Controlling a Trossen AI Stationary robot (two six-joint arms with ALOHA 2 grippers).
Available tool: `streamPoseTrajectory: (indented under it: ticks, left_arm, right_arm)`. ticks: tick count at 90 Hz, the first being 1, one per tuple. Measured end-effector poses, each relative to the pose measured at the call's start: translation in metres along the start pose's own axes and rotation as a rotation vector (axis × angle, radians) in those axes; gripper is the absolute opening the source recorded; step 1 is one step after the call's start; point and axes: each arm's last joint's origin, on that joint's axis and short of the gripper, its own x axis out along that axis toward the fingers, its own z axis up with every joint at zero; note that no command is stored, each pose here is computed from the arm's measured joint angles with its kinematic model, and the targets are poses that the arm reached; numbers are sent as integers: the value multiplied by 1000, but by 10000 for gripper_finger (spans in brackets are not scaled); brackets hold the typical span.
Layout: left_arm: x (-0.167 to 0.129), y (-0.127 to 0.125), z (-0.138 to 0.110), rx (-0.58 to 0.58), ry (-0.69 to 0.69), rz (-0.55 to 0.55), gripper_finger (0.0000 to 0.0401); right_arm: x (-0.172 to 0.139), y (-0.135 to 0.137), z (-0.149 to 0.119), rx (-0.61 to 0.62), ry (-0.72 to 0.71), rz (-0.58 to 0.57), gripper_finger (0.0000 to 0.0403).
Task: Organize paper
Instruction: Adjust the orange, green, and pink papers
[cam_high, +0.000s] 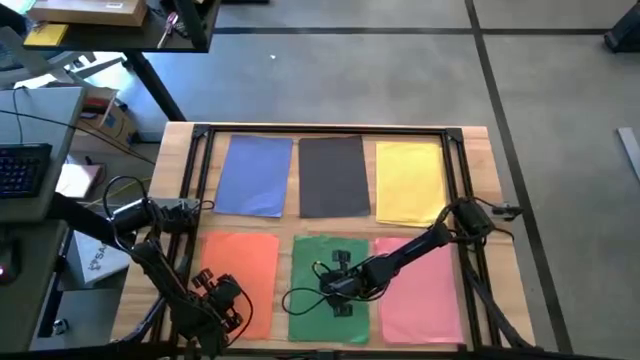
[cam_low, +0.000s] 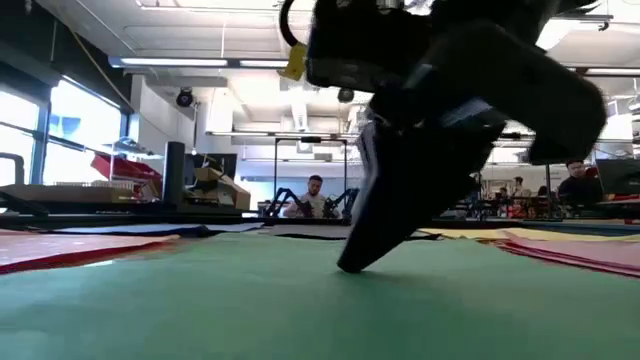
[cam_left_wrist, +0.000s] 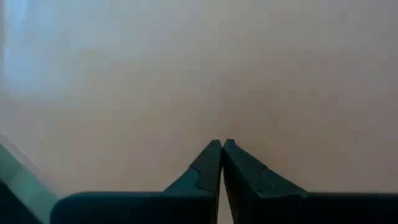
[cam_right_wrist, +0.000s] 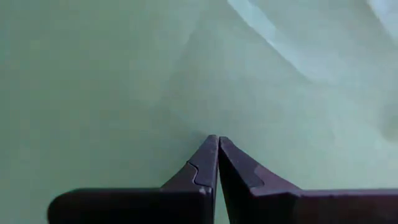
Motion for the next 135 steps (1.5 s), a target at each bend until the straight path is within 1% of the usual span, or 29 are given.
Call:
streamPoseTrajectory:
  ticks: [8, 18, 28, 34, 43, 57, 66, 74, 87, 99, 104, 117, 135]
  left_arm:
    - [-8, -1, 4, -14, -32, 13, 0]
    - [-17, -1, 9, -20, -63, 36, 0]
    - [-23, -1, 12, -45, -107, 38, 0]
    - [-24, -2, 12, -60, -131, 27, 0]
    - [-24, -2, 13, -72, -146, 24, 0]
    - [-24, -3, 14, -68, -170, 10, 0]
    - [-23, -4, 16, -74, -190, 3, 0]
    - [-23, -4, 17, -76, -194, 3, 0]
    - [-23, -5, 19, -82, -227, -9, 0]
    - [-23, -5, 21, -80, -245, -12, 0]
    - [-22, -6, 22, -73, -245, -12, 0]
    - [-22, -6, 23, -72, -244, -12, 0]
    - [-21, -7, 24, -65, -241, -14, 0]
  right_arm:
    - [-14, -2, 4, -13, -21, 7, 0]
    - [-41, -2, 10, -19, -45, 9, 0]
    - [-58, 2, -1, -29, -12, -4, 0]
    - [-69, 4, -13, -13, -11, -1, 0]
    - [-81, 4, -42, 62, 4, -12, 0]
    - [-96, -7, -92, 240, 21, -63, 0]
    - [-104, -16, -123, 348, 38, -75, 0]
    - [-110, -22, -144, 437, 39, -70, 0]
    - [-108, -26, -173, 516, 60, -63, 0]
    - [-101, -22, -188, 565, 55, -19, 0]
    - [-99, -19, -191, 577, 40, -3, 0]
    - [-94, -16, -192, 582, -9, -12, 0]
    - [-92, -16, -193, 582, 4, -20, 0]
